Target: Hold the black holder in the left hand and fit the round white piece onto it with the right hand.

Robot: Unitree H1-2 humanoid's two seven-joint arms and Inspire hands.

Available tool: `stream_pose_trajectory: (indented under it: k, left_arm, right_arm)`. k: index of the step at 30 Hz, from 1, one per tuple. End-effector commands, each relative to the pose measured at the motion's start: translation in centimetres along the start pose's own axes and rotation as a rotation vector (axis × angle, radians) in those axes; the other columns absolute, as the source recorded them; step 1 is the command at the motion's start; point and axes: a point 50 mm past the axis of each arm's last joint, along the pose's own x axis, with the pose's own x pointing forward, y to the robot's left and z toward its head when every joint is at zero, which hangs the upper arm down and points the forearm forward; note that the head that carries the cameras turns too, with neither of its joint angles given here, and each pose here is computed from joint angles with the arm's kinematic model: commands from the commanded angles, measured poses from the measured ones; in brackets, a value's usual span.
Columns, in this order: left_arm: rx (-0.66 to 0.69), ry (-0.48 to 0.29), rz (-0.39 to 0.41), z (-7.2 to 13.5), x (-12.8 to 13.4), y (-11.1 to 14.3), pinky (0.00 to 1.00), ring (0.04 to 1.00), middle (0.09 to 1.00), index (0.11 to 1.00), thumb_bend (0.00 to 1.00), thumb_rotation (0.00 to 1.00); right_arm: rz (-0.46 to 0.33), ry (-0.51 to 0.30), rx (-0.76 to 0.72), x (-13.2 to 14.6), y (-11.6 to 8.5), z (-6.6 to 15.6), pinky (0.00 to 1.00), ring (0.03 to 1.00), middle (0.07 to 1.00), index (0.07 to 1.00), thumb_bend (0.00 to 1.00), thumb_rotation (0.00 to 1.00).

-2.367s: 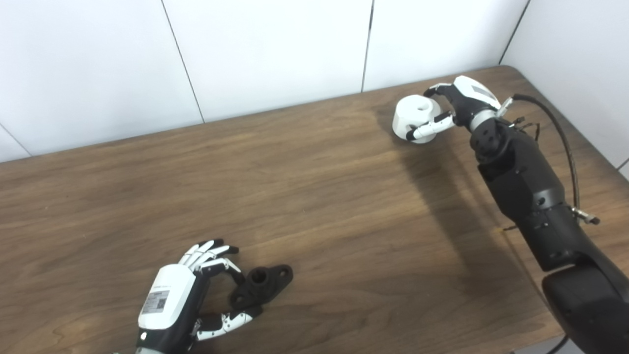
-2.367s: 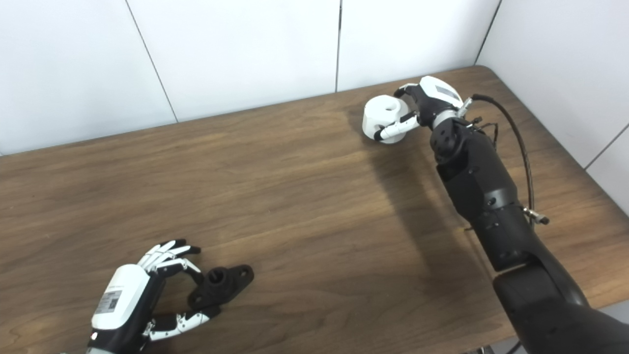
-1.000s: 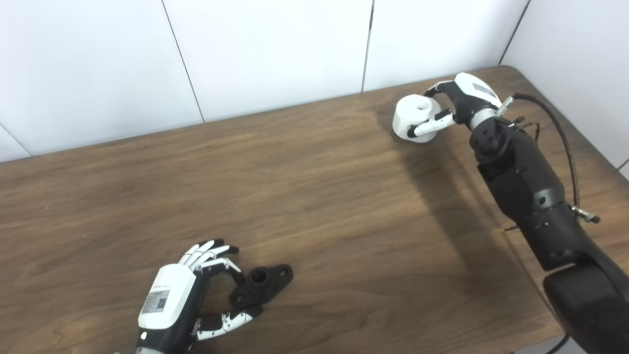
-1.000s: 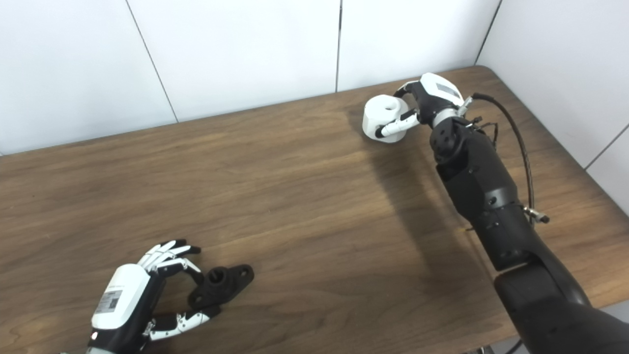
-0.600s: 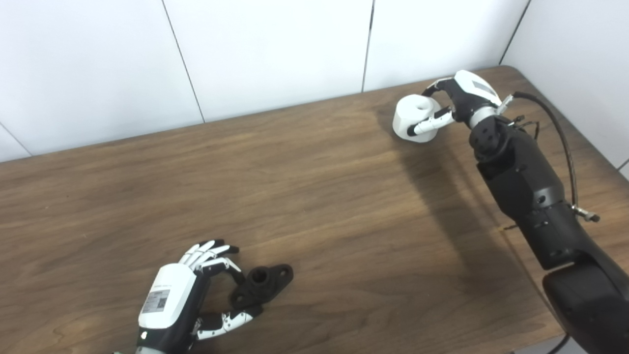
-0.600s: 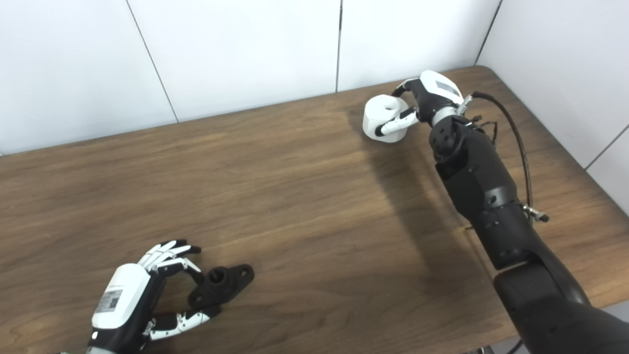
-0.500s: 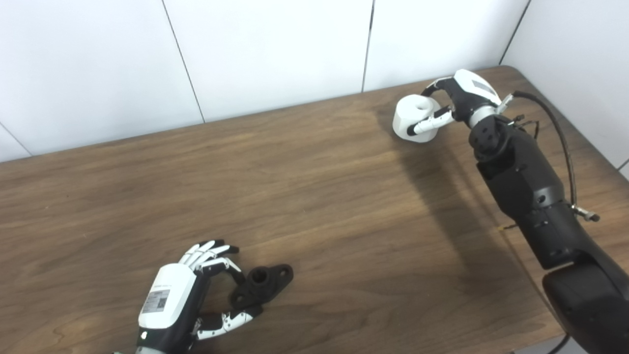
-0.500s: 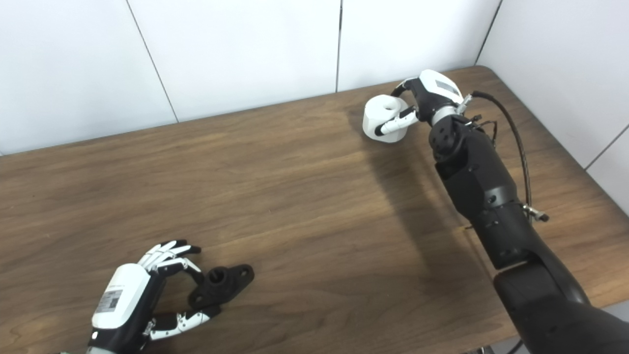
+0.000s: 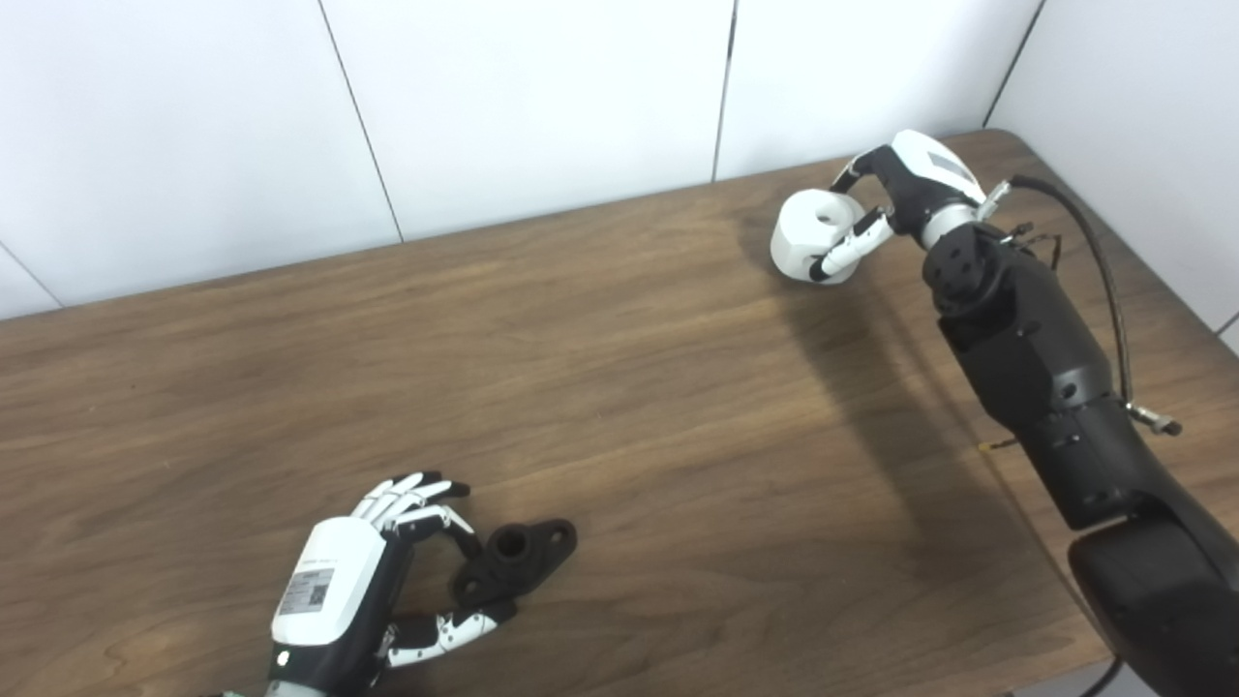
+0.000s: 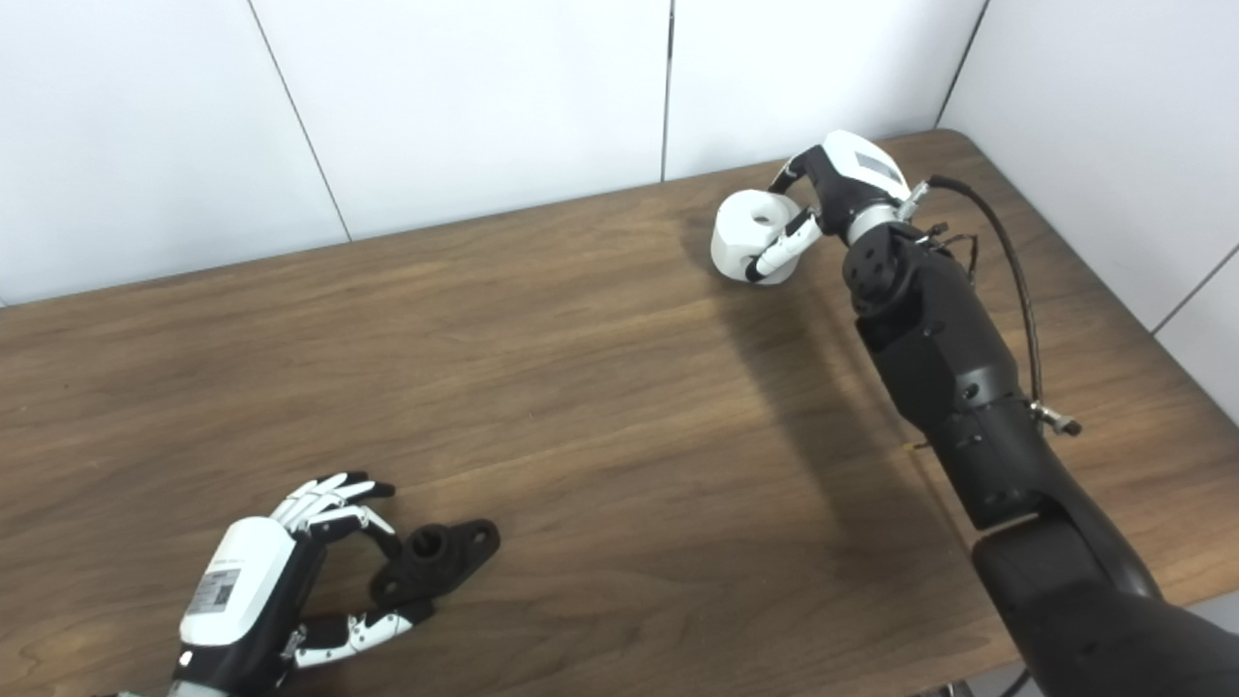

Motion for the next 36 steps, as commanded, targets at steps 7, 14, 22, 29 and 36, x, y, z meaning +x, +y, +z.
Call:
stream_pose_trajectory:
  k: [7,14,22,29,36]
  left_arm:
    - [0.018,0.055,-0.083,-0.7,-0.6,-0.9,0.88,0.873,0.794,0.487,0.52,0.04]
    - [0.013,0.055,-0.087,-0.6,-0.5,-1.0,0.89,0.877,0.796,0.487,0.52,0.04]
    - [0.017,0.050,-0.092,-0.4,-0.3,-1.4,0.88,0.878,0.796,0.487,0.52,0.04]
    - [0.030,0.050,-0.100,-0.2,-0.2,-1.8,0.88,0.887,0.805,0.488,0.52,0.04]
    - [0.023,0.049,-0.101,0.4,0.2,-2.2,0.89,0.895,0.809,0.488,0.52,0.04]
  right_arm:
    - [-0.099,-0.052,-0.022,0.5,-3.4,0.8,0.85,0.932,0.801,0.485,0.53,0.14]
    - [-0.131,-0.090,-0.023,-0.3,-3.8,1.0,0.83,0.922,0.790,0.484,0.53,0.14]
    - [-0.123,-0.203,-0.047,-3.1,-5.9,3.1,0.84,0.898,0.781,0.482,0.53,0.14]
    - [-0.101,-0.329,-0.081,-6.1,-7.0,6.4,0.85,0.882,0.767,0.482,0.53,0.14]
    - [-0.050,-0.471,-0.116,-9.4,-7.2,9.3,0.85,0.865,0.754,0.482,0.53,0.14]
